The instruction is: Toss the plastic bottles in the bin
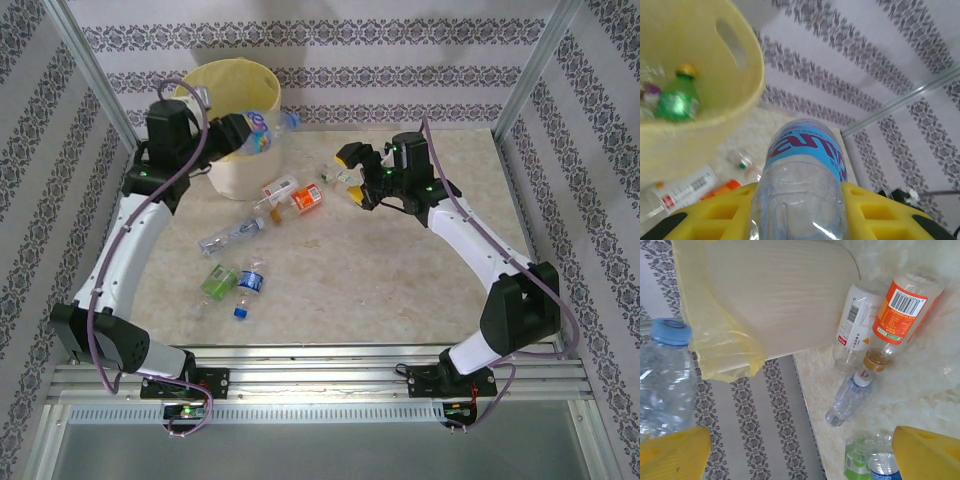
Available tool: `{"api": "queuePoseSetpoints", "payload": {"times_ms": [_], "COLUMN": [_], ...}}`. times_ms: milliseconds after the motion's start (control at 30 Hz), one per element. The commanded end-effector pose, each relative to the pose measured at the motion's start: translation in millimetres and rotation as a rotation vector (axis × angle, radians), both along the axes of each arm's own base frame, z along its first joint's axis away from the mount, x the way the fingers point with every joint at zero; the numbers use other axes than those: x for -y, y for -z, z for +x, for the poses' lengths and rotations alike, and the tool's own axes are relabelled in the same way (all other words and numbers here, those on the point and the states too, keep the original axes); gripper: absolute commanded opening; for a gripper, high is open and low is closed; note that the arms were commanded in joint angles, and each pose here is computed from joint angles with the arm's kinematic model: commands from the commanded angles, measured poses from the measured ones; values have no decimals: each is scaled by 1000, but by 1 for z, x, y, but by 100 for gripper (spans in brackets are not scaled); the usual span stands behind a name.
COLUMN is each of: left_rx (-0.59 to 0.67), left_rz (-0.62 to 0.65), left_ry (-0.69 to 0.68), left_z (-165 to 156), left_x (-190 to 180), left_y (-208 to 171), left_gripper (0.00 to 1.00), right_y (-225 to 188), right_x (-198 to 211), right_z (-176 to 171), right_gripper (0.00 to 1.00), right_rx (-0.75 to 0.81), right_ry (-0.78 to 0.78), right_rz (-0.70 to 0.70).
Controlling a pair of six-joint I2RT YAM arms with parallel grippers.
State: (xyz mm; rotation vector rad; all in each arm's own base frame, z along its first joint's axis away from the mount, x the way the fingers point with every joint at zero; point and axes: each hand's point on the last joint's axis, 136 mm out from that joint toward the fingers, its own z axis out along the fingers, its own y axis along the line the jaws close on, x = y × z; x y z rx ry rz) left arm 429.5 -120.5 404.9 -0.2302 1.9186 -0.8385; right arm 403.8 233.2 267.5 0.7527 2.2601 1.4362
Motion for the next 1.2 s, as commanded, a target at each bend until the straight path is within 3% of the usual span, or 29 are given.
{"api": "queuePoseSetpoints", "payload": {"times_ms": [0, 333, 533, 767, 967, 1000, 1033, 1100, 1167], "left_rx": [37, 374, 506, 450, 205, 153, 107, 62, 77], "left_rz": [162, 367, 430, 432, 427, 427, 417, 382, 350], "left_ry": [-64, -283, -381, -314, -194, -185, -177, -179, -198], "left_z": [-8, -15, -27, 6, 62, 71, 79, 84, 79], "left_x": [-26, -74, -91, -89, -84, -85, -85, -86, -86], "left_y": [-24, -155, -199, -182, -97, -79, -63, -54, -65], "left_gripper": [24, 23, 21, 21, 21, 26, 37, 76, 99], "right_y": [-9, -14, -11, -7, -4, -4, -5, -5, -2], "right_x": [9, 16, 18, 22, 29, 30, 31, 31, 25], "right_z": [-4, -12, -13, -12, -16, -18, -19, -21, -26], "right_gripper": [93, 95, 95, 95, 95, 95, 95, 95, 96], "right_rx": [49, 103, 99, 89, 81, 82, 86, 92, 89], "right_ry": [-9, -59, -67, -67, -54, -52, -50, -61, -96], "right_rz": [-50, -155, -169, -167, -169, -170, -172, -178, -191]}}
